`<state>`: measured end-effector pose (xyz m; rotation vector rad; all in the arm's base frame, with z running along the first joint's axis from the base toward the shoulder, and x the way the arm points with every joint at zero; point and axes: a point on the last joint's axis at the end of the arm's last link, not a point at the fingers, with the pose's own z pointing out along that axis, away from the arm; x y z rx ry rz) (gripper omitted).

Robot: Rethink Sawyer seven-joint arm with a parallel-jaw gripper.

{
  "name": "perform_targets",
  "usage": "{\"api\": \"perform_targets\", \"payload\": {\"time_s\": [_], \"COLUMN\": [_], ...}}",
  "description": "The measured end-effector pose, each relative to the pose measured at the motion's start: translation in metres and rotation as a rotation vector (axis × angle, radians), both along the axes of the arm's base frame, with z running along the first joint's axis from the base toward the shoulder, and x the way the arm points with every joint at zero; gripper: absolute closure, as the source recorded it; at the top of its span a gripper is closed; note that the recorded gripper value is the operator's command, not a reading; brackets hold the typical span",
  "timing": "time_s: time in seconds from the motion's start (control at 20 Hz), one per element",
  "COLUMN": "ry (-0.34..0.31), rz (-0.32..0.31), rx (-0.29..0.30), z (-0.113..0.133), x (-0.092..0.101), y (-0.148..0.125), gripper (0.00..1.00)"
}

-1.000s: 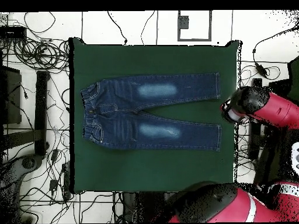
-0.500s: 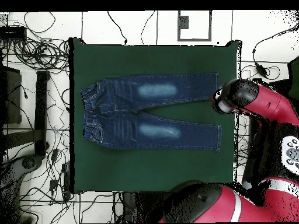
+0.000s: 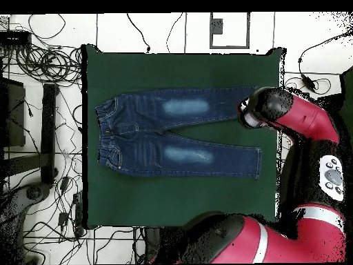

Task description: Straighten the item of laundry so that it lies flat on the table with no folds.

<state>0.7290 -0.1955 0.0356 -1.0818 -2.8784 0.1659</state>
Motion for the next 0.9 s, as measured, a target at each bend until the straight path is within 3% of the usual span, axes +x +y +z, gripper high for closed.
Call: {"api": "perform_targets", "payload": {"time_s": [0.3, 0.55, 0.9], "ry": [-0.009, -0.028, -0.092], "rz": [0.011, 0.035, 0.04], "rx": [0.049, 0.054, 0.025], "z": [0.001, -0.001, 0.0], "x": [0.013, 0.021, 0.037], "y": [0.049, 0.075, 0.066], "gripper": [1.0, 1.0, 1.0]}}
